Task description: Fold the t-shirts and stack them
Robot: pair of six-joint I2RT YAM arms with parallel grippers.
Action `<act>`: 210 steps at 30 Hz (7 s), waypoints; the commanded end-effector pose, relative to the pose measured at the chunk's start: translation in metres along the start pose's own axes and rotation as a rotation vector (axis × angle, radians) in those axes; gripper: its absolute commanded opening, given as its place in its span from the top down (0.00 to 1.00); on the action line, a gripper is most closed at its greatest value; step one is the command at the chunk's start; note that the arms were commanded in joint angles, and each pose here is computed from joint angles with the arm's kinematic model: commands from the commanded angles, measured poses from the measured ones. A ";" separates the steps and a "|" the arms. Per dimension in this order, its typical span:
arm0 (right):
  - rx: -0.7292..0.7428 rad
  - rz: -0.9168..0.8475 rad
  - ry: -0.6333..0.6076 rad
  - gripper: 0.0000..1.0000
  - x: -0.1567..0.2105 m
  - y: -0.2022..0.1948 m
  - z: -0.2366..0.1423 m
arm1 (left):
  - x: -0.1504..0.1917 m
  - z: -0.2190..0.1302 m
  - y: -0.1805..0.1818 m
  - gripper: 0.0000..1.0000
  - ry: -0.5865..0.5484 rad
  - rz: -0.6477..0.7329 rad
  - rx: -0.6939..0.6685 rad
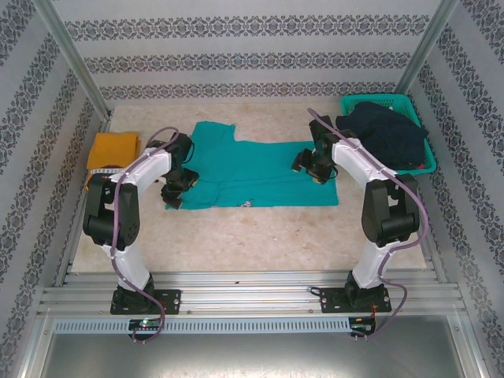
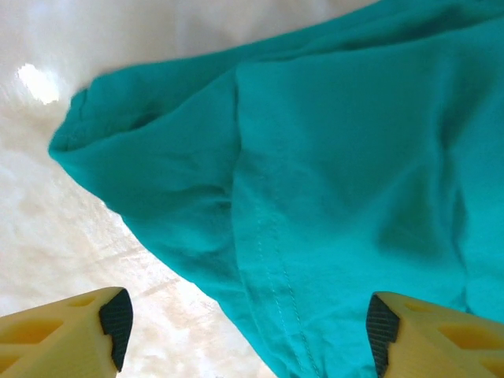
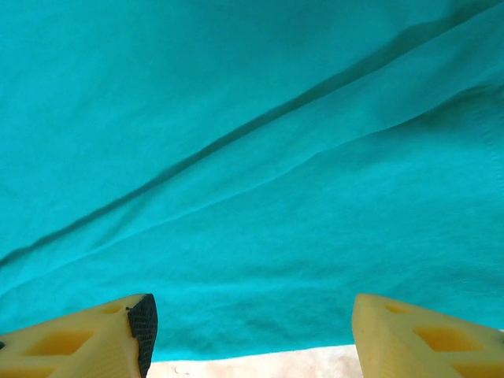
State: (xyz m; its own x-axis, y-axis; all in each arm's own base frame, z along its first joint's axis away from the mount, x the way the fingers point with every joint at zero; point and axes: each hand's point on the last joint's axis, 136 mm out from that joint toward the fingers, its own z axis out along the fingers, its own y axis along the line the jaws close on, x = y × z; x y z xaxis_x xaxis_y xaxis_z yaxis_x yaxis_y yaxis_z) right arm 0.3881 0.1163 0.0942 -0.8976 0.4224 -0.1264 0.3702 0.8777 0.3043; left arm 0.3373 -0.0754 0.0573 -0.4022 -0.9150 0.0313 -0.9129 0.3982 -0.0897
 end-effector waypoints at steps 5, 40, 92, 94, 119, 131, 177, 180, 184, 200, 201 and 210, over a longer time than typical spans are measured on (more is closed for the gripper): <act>0.005 -0.040 -0.012 0.33 -0.002 -0.001 -0.006 | 0.000 0.011 -0.029 0.34 0.016 -0.069 0.107; -0.014 0.015 -0.033 0.34 -0.027 -0.019 -0.007 | -0.012 0.020 -0.041 0.58 -0.003 -0.132 0.079; 0.032 -0.079 0.079 0.33 0.051 -0.045 0.011 | -0.006 -0.004 -0.014 0.03 -0.052 0.127 0.114; 0.010 -0.093 0.040 0.33 0.035 -0.032 0.002 | -0.015 -0.007 -0.034 0.00 -0.066 0.136 0.145; -0.036 -0.050 -0.005 0.33 -0.020 -0.010 0.006 | -0.104 0.034 -0.146 0.50 -0.116 0.030 0.027; -0.032 0.003 -0.018 0.33 -0.042 -0.013 0.012 | -0.090 0.061 -0.128 0.51 -0.038 -0.028 -0.049; 0.302 0.323 -0.059 0.55 -0.111 -0.064 0.059 | -0.095 0.013 -0.143 1.00 -0.071 0.004 0.078; 0.304 0.316 -0.051 0.57 -0.114 -0.063 0.065 | -0.095 0.014 -0.143 1.00 -0.069 0.003 0.076; 0.331 0.317 -0.018 0.58 -0.111 -0.065 0.070 | -0.097 0.015 -0.142 1.00 -0.068 -0.003 0.075; 0.352 0.268 0.012 1.00 -0.110 -0.067 0.070 | -0.096 0.009 -0.146 1.00 -0.066 0.001 0.102; 0.346 0.262 0.006 1.00 -0.111 -0.065 0.067 | -0.097 0.007 -0.147 1.00 -0.069 0.000 0.107; 0.290 0.197 -0.074 1.00 -0.109 -0.054 0.029 | -0.098 -0.021 -0.148 1.00 -0.101 0.059 0.147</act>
State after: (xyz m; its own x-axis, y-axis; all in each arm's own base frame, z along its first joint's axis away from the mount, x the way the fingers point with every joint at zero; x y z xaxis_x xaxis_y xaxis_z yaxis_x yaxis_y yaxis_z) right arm 0.4735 0.0302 0.0327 -0.7760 0.6233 -0.0969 0.6240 0.7810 0.0256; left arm 0.5093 -0.0541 0.0599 -0.4232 -0.9053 -0.0360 -0.8864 0.4220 -0.1902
